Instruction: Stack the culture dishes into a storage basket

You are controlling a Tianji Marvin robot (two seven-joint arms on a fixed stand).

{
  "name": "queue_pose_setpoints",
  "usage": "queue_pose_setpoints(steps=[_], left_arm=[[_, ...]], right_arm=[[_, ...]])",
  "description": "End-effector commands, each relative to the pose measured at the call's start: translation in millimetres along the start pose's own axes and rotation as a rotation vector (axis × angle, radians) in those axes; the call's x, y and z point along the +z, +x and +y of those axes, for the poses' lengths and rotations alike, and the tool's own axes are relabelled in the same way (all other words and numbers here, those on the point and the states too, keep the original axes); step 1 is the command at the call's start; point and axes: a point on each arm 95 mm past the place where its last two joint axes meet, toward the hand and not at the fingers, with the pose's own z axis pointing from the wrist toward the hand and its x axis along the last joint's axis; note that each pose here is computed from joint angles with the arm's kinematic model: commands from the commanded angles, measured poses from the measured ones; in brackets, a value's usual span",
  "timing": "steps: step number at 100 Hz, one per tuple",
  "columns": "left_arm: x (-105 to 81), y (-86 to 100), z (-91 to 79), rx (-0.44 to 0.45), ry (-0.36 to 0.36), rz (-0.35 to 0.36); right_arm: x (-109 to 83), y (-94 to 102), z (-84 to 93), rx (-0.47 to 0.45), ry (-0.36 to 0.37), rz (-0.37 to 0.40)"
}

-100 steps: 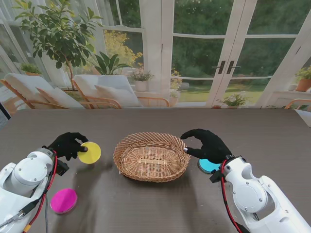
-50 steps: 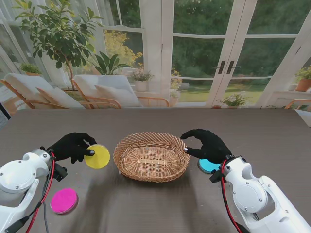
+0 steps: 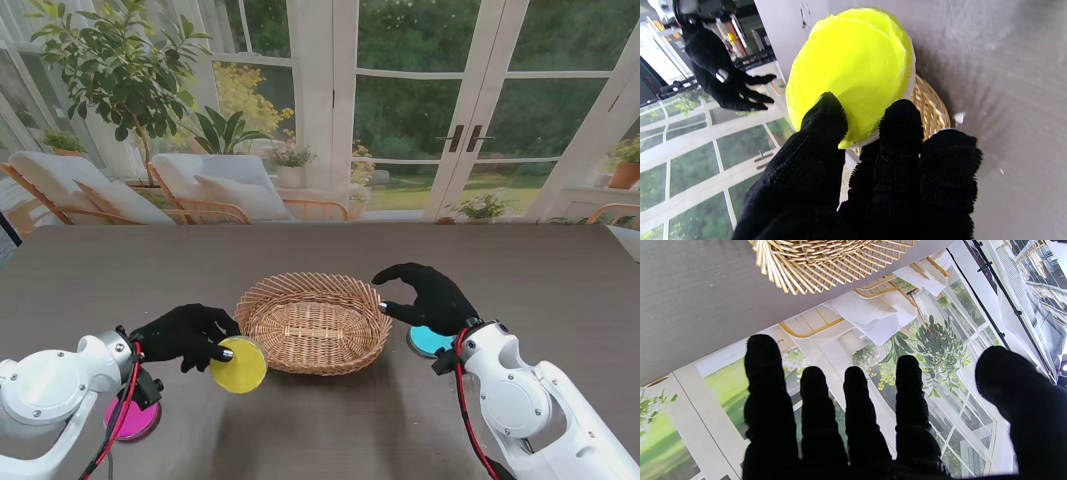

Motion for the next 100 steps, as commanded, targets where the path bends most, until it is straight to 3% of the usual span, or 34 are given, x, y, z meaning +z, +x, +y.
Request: queue_pose_setpoints(steps=[1,35,57,100], left_arm=[[3.3,3.7,17.6,-0.018,-0.066,0.008],[18.7,8.6,66.2,-0.052,-0.180,0.025],[17.7,8.8,95.3,-0.053,-0.240,-0.014],[35.6,4.4,129.1,0.011,-0.283,-0.078]], right_arm=[[-0.3,2.3,-0.4,0.005,0.005,0.008],[-1.3,2.2,2.9,0.006,-0.008,0.007],[-2.0,3.6,2.5,0.008,-0.007,0.011],[-4.6,4.3,2.7,0.011,-0.010,0.012]])
